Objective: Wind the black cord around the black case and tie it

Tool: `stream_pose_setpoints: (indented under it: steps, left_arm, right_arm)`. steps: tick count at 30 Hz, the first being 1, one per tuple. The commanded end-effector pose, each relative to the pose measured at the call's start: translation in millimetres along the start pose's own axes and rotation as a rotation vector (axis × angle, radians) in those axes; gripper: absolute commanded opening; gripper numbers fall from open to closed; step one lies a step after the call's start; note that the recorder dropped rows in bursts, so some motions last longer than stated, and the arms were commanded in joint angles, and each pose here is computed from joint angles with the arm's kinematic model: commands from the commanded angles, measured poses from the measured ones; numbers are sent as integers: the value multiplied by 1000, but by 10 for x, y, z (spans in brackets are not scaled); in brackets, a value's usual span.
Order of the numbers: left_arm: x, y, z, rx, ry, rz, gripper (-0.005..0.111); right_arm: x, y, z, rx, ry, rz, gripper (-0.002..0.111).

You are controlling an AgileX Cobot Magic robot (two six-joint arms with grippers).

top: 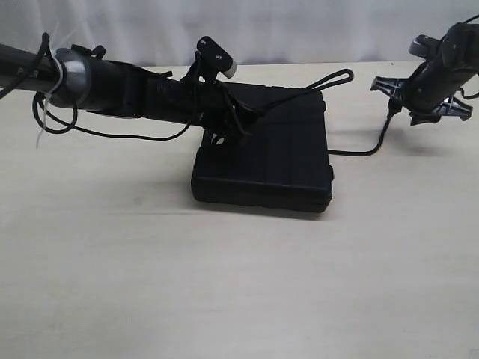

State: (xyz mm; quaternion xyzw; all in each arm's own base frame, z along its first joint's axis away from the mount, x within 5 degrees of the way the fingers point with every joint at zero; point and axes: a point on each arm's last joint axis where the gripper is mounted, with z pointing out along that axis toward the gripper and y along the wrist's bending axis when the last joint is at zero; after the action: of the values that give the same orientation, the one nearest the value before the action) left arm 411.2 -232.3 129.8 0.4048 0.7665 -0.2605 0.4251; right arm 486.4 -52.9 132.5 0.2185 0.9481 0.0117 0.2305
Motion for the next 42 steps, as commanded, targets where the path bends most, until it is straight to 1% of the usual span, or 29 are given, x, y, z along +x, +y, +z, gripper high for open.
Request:
stream_pose_setpoints:
  steps: [1, 4, 8, 9, 11, 14, 15, 18, 19, 21, 23, 24, 28, 29, 30, 33, 35, 36, 37, 39, 42]
  left_arm:
    - [-3, 8, -5, 3, -8, -5, 0]
    - [-3, 8, -5, 3, -8, -5, 0]
    - [-16, 15, -5, -2, -10, 0, 0]
    - [-28, 22, -5, -6, -11, 2, 0]
    - [-34, 27, -5, -10, -12, 3, 0]
    - [-32, 31, -5, -14, -10, 3, 0]
    - [-31, 32, -5, -16, -9, 3, 0]
    - [-31, 32, -5, -16, -9, 3, 0]
    - [-31, 32, -5, -16, -9, 3, 0]
    - [-31, 32, -5, -16, -9, 3, 0]
    - [-30, 34, -5, -18, -8, 3, 0]
    - [-30, 34, -5, -18, -8, 3, 0]
    - [-27, 40, -5, -24, -4, 3, 0]
    - [-33, 42, -5, -25, -6, 4, 0]
    - [-33, 42, -5, -25, -6, 4, 0]
    - [-33, 42, -5, -25, -6, 4, 0]
    - [-33, 42, -5, -25, -6, 4, 0]
    - [-33, 42, -5, -25, -6, 4, 0]
    - [-27, 43, -5, -27, -3, -15, 0]
    - [-33, 81, -7, -64, 6, -93, 0]
    - [-41, 84, -7, -66, 3, -104, 0]
  right_arm:
    - [-106, 41, 199, 11, 9, 1, 45]
    - [-106, 86, 343, -26, 27, 27, 45]
    - [-67, 83, 506, -19, 60, 19, 44]
    - [-50, 78, 543, -15, 71, 15, 41]
    - [-20, 64, 597, -3, 90, -3, 31]
    - [17, 52, 641, 1, 111, -65, 7]
    - [23, 58, 640, -6, 118, -78, 4]
    - [38, 90, 632, -46, 133, -138, 4]
    - [28, 141, 586, -100, 136, -181, 4]
    - [8, 205, 499, -161, 123, -248, 4]
    - [30, 276, 418, -187, 93, -302, 4]
    - [75, 326, 325, -188, 21, -336, 4]
    - [239, 347, 134, -176, -138, -399, 4]
    - [345, 381, 34, -167, -229, -458, 4]
    - [458, 432, -51, -165, -280, -513, 4]
    - [657, 504, -250, -166, -389, -557, 4]
    - [978, 560, -404, -150, -485, -705, 4]
    - [1056, 568, -440, -149, -515, -719, 4]
    - [1130, 573, -492, -149, -565, -724, 4]
    - [1330, 535, -537, -145, -615, -742, 4]
    - [1558, 536, -562, -169, -682, -841, 4]
